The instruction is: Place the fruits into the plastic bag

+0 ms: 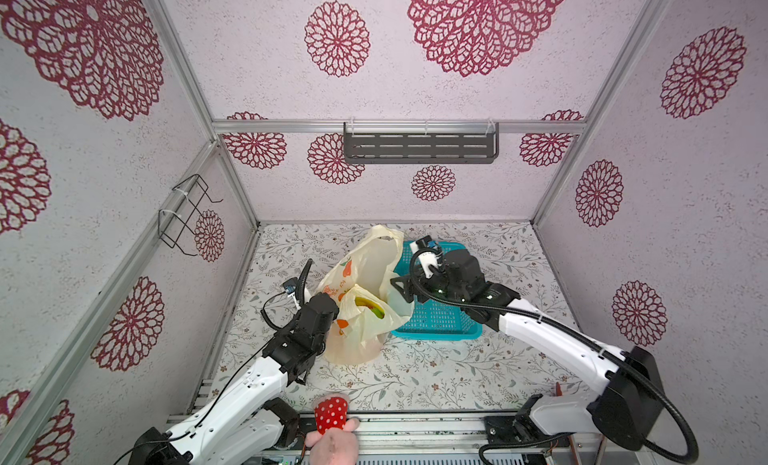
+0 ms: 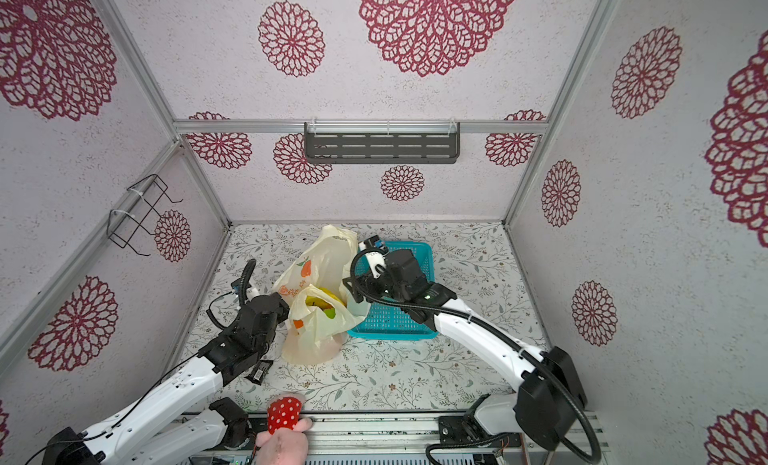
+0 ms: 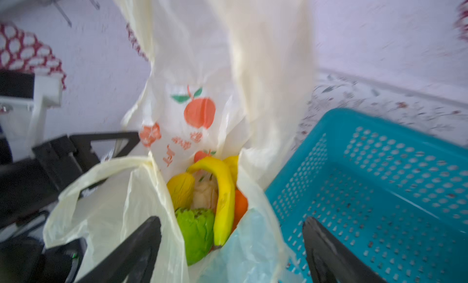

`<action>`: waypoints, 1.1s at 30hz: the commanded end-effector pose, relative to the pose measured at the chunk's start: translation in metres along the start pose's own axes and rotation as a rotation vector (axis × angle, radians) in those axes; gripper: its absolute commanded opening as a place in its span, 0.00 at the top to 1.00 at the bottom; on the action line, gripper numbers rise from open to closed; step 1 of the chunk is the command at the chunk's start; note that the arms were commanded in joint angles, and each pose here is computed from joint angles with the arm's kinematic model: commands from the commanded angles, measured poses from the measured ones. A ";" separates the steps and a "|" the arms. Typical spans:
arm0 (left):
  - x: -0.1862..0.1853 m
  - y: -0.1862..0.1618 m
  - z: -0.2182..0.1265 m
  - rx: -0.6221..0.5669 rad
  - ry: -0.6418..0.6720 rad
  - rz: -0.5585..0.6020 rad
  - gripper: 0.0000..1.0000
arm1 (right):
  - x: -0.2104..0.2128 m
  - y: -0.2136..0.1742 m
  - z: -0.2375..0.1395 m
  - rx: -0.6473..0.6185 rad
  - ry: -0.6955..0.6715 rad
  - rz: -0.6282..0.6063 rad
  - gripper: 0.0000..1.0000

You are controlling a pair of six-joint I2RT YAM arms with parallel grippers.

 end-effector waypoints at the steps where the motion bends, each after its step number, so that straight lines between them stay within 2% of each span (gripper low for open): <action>1: -0.018 0.013 0.001 -0.023 -0.102 0.000 1.00 | -0.029 0.025 -0.029 -0.239 -0.152 0.107 0.11; 6: -0.046 0.021 0.012 -0.011 -0.205 0.055 1.00 | -0.070 0.023 -0.060 -0.391 -0.328 0.248 0.09; 9: -0.066 0.027 0.021 0.016 -0.252 0.098 0.86 | -0.085 0.017 -0.065 -0.369 -0.386 0.279 0.09; 11: -0.079 0.033 0.027 0.036 -0.271 0.120 0.74 | -0.091 0.014 -0.069 -0.362 -0.420 0.285 0.09; 12: -0.082 0.036 0.028 0.040 -0.275 0.128 0.40 | -0.093 0.013 -0.071 -0.363 -0.435 0.288 0.09; 13: -0.086 0.039 0.028 0.040 -0.286 0.145 0.01 | -0.097 0.012 -0.074 -0.367 -0.461 0.293 0.09; 18: -0.079 0.061 0.013 0.004 -0.209 0.174 0.03 | -0.114 0.009 -0.087 -0.389 -0.566 0.319 0.09; 24: -0.034 0.089 -0.031 -0.115 -0.004 0.167 0.03 | -0.133 0.004 -0.103 -0.432 -0.696 0.343 0.09; 28: 0.011 0.098 -0.053 -0.184 0.180 0.150 0.03 | -0.151 -0.007 -0.120 -0.468 -0.880 0.317 0.07; 33: 0.079 0.084 -0.045 -0.147 0.493 0.127 0.02 | -0.180 -0.042 -0.139 -0.558 -1.112 0.203 0.04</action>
Point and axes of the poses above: each gripper's point midway between its finger pads, its own z axis out along the fingers, its own x axis along the line the jaws close on, y = z × x, the point moved 8 cm from there along -z, back along the fingers, and after that the axes turned 11 degrees about z, right-handed, at the moved point
